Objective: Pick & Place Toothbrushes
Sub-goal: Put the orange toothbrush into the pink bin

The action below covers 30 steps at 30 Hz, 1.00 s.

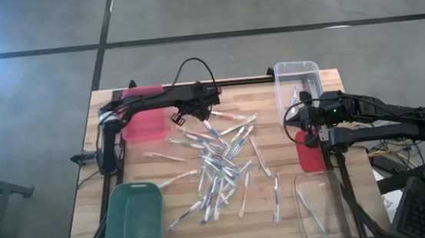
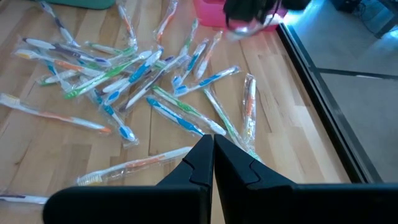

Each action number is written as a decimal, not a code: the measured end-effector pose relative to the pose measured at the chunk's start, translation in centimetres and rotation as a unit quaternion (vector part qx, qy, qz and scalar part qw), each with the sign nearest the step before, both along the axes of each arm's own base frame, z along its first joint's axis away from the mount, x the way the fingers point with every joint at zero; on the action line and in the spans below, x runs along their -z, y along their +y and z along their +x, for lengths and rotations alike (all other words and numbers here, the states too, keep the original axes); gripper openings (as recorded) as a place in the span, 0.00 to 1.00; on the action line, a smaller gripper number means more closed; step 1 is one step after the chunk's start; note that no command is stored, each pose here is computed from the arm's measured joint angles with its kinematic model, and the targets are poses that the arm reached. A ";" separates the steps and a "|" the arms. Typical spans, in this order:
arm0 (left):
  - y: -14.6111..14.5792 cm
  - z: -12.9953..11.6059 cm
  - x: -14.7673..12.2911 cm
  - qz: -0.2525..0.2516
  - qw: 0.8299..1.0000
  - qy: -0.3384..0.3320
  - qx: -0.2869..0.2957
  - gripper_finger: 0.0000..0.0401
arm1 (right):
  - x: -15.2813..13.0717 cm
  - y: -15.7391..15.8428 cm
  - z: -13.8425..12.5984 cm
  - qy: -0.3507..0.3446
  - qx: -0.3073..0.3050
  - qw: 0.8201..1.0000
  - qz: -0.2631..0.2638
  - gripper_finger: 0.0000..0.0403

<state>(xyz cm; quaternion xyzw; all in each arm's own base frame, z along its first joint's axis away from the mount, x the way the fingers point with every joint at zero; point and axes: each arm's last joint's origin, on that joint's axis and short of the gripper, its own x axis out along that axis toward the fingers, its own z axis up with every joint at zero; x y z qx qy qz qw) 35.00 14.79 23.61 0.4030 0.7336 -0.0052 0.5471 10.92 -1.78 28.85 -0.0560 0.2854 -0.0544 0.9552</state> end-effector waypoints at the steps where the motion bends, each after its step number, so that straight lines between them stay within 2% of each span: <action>1: -0.3 -0.3 -1.2 0.007 0.999 -0.029 -0.017 0.00 | 0.0 0.0 0.0 0.000 0.000 1.000 0.000 0.02; 3: -1.0 -1.2 -3.5 0.021 0.993 -0.096 -0.060 0.00 | 0.0 0.0 0.0 0.000 0.000 1.000 0.000 0.02; 5: -1.5 -2.2 -5.7 0.031 0.980 -0.164 -0.109 0.00 | 0.0 0.0 0.0 0.000 0.000 1.000 0.000 0.02; 7: -2.0 -3.4 -7.7 0.042 0.960 -0.229 -0.157 0.00 | 0.0 0.0 0.0 0.000 0.000 1.000 0.000 0.02; 9: -2.4 -4.8 -9.8 0.055 0.931 -0.296 -0.207 0.00 | 0.0 0.0 0.0 0.000 0.000 1.000 0.000 0.02; 12: -2.8 -7.0 -12.4 0.079 0.875 -0.387 -0.279 0.00 | 0.0 0.0 0.0 0.000 0.000 1.000 0.000 0.02; 15: -3.0 -9.1 -14.4 0.081 0.819 -0.458 -0.336 0.00 | 0.0 0.0 0.0 0.000 0.000 1.000 0.000 0.02; 20: -2.3 -12.6 -16.7 0.075 0.712 -0.547 -0.435 0.00 | 0.0 0.0 0.0 0.000 0.000 1.000 0.000 0.02; 27: 0.6 -16.8 -16.7 0.006 0.583 -0.561 -0.588 0.00 | 0.0 0.0 0.0 0.000 0.000 1.000 0.000 0.02; 30: 2.1 -18.0 -16.1 -0.023 0.550 -0.540 -0.637 0.00 | 0.0 0.0 0.0 0.000 0.000 1.000 0.000 0.02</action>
